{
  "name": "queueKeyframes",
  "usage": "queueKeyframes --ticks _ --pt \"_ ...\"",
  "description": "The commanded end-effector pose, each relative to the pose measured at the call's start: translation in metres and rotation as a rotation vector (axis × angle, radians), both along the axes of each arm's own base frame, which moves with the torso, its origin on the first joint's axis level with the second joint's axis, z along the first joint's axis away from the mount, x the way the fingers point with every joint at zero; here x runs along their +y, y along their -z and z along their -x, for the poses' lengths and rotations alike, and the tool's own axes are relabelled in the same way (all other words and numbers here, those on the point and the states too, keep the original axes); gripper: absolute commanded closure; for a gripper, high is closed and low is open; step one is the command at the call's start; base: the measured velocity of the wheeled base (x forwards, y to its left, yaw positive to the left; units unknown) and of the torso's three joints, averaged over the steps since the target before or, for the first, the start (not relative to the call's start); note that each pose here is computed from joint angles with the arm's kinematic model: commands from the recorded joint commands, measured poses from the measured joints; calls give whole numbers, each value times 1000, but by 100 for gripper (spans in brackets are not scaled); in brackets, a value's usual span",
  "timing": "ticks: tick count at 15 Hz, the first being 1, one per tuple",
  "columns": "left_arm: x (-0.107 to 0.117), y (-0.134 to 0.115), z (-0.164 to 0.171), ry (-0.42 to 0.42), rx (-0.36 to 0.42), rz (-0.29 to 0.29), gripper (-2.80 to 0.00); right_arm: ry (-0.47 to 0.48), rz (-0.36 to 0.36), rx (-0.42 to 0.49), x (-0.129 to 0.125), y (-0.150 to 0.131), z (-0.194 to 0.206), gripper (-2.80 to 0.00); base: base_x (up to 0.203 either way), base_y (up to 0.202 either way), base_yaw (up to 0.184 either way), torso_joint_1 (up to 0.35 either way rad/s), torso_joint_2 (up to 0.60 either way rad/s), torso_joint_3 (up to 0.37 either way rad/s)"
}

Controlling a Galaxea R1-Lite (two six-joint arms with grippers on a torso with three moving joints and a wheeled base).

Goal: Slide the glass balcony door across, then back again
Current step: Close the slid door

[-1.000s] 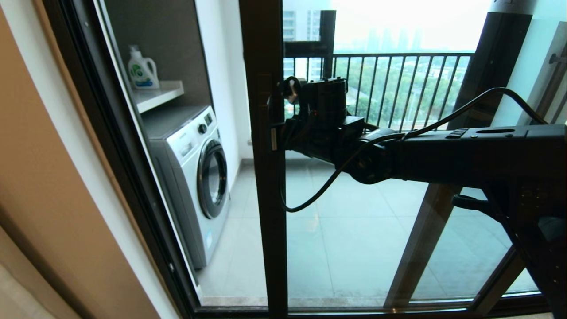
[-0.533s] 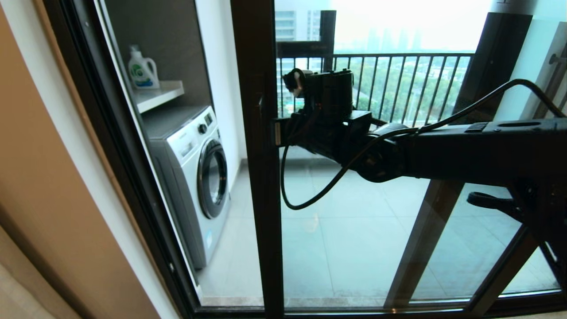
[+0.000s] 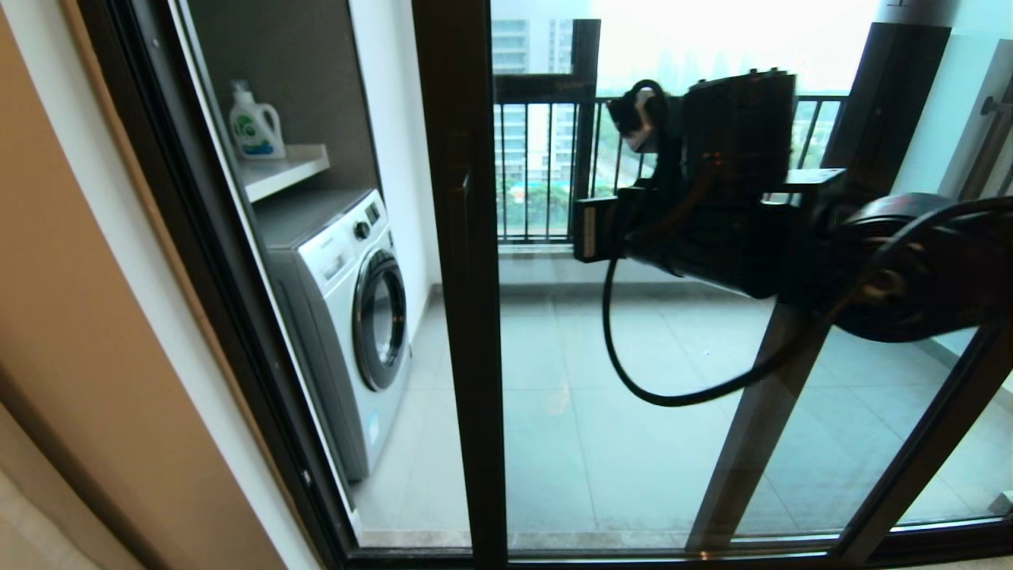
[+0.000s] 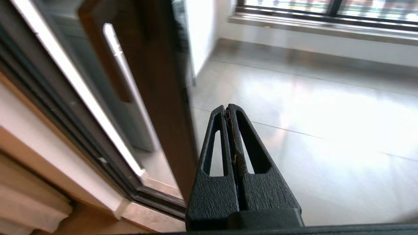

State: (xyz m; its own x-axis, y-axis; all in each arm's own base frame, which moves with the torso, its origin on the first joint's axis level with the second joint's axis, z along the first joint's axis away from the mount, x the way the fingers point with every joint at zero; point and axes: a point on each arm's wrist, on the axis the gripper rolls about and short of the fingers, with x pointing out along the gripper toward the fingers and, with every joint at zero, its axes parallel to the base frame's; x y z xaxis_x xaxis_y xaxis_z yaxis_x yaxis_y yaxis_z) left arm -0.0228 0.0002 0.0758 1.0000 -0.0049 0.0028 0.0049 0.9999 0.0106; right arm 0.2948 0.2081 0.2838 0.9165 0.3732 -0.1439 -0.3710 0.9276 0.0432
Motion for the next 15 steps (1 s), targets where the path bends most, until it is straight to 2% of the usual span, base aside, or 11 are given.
queueKeyframes --ticks 1,4,6,8,10,11,12,15 --pt "0 0 0 0 0 0 0 73 -52 -86 -63 -40 68 0 0 0 0 0 0 0" --pt "0 0 0 0 1 0 0 205 -55 -124 -128 -58 144 0 0 0 0 0 0 0" --pt "0 0 0 0 1 0 0 310 -44 -136 -166 -58 194 0 0 0 0 0 0 0" --pt "0 0 0 0 0 0 0 461 4 -151 -198 -52 241 0 0 0 0 0 0 0" --pt "0 0 0 0 1 0 0 658 63 -195 -216 -45 285 0 0 0 0 0 0 0" --pt "0 0 0 0 1 0 0 719 93 -236 -219 -42 308 0 0 0 0 0 0 0" --pt "0 0 0 0 1 0 0 742 112 -287 -220 -38 330 0 0 0 0 0 0 0" --pt "0 0 0 0 1 0 0 681 124 -427 -218 -19 386 0 0 0 0 0 0 0"
